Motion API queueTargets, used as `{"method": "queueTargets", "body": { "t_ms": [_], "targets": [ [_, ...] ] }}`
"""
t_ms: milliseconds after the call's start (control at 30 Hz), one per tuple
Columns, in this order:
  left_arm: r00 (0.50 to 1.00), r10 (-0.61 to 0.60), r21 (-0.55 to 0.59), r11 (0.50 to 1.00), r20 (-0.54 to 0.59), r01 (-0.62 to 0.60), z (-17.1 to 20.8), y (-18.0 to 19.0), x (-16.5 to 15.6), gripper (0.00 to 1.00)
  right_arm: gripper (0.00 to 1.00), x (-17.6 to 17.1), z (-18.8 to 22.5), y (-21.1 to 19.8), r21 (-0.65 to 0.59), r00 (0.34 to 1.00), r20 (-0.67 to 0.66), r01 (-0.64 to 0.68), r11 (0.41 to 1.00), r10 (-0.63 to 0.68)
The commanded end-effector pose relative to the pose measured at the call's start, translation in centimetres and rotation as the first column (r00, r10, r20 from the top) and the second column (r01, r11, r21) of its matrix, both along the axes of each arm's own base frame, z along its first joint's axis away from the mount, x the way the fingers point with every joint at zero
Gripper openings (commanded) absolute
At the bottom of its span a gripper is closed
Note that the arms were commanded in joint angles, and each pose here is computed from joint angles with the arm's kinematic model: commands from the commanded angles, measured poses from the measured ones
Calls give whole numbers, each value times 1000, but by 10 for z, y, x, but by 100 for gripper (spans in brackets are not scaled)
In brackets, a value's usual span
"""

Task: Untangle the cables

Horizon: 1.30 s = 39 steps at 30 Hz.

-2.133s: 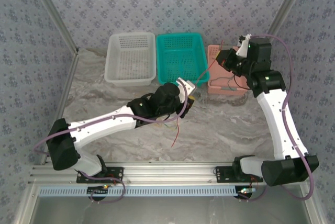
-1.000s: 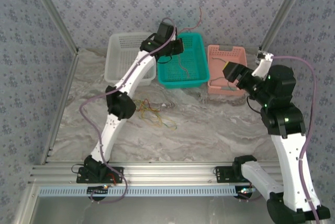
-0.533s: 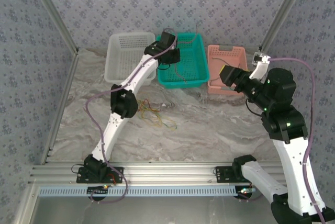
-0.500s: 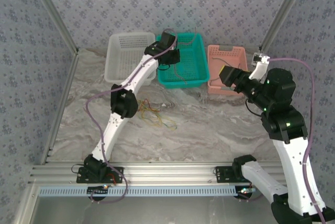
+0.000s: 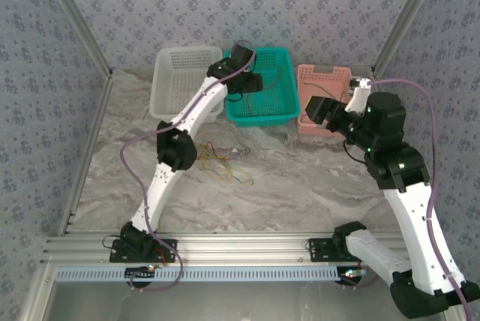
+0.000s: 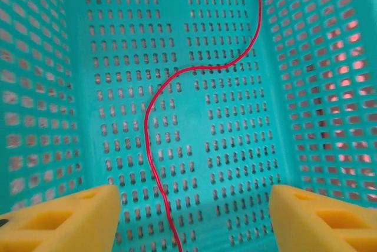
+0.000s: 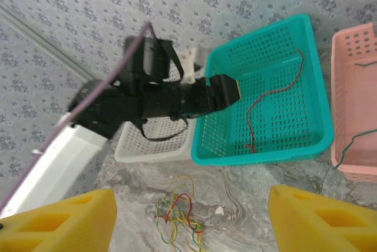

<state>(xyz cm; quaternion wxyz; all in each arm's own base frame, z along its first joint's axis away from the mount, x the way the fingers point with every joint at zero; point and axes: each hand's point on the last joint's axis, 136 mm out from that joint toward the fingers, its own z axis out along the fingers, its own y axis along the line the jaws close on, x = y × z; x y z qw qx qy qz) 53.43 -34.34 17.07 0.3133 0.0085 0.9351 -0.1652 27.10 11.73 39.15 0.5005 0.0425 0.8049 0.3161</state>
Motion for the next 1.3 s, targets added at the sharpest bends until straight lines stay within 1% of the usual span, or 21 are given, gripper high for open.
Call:
{"method": "queueTargets", "body": {
  "t_ms": [0, 33, 100, 167, 233, 267, 300, 367, 433, 500, 567, 633, 700, 800, 900, 1000, 1067, 1167, 1267],
  "targets": [
    [990, 77, 27, 996, 118, -80, 91, 28, -29, 64, 71, -8, -4, 7, 4, 999, -31, -25, 1000, 25],
    [988, 85, 43, 995, 132, -91, 99, 33, -39, 64, 71, -9, -8, 8, -7, 999, -40, -24, 1000, 24],
    [984, 108, 23, 993, 138, -113, 108, 45, -58, 63, 70, -12, -19, 12, -30, 997, -69, -32, 999, 30],
    [978, 163, -5, 986, 132, -164, 108, 69, -83, 60, 69, -17, -33, 18, -53, 994, -98, -46, 998, 41],
    [971, 207, -24, 978, 116, -206, 98, 94, -111, 58, 68, -23, -46, 25, -72, 991, -124, -62, 995, 53],
    [971, 223, -19, 975, 91, -222, 88, 107, -128, 58, 67, -26, -65, 31, -90, 985, -161, -81, 993, 65],
    [968, 241, -15, 971, 67, -240, 79, 119, -142, 57, 67, -28, -76, 37, -97, 980, -183, -96, 991, 77],
    [963, 269, 0, 963, -3, -269, 51, 142, -175, 58, 66, -35, -105, 54, -131, 963, -241, -152, 980, 117],
    [957, 288, -14, 957, -44, -289, 26, 159, -201, 58, 66, -42, -132, 72, -182, 949, -279, -206, 961, 150],
    [948, 306, -17, 951, -92, -309, 0, 177, -224, 59, 66, -48, -162, 90, -243, 930, -323, -261, 934, 176],
    [943, 305, -24, 950, -135, -310, -22, 189, -237, 59, 65, -49, -189, 112, -284, 908, -362, -321, 904, 209],
    [960, 240, -35, 968, -144, -247, -30, 184, -238, 57, 63, -46, -220, 127, -353, 895, -402, -346, 869, 193],
    [970, 192, 6, 981, -146, -194, -32, 180, -235, 53, 60, -40, -246, 137, -388, 883, -437, -356, 850, 170],
    [981, 141, 98, 987, -133, -128, -37, 177, -224, 48, 57, -30, -271, 158, -362, 863, -472, -374, 854, 178],
    [991, 73, 150, 987, -113, -56, -40, 166, -209, 47, 57, -21, -287, 173, -366, 847, -506, -384, 848, 165],
    [996, 5, 231, 973, -93, 16, -43, 154, -192, 48, 59, -15, -303, 182, -366, 832, -532, -395, 842, 159],
    [992, -31, 280, 958, -120, 63, -57, 146, -184, 49, 62, -13, -313, 190, -353, 821, -545, -410, 841, 171],
    [988, -52, 345, 933, -146, 100, -72, 140, -172, 51, 64, -9, -327, 201, -332, 805, -567, -415, 847, 173],
    [983, -61, 372, 920, -170, 122, -86, 136, -168, 51, 65, -6, -334, 209, -328, 800, -574, -421, 846, 175]
  ]
}}
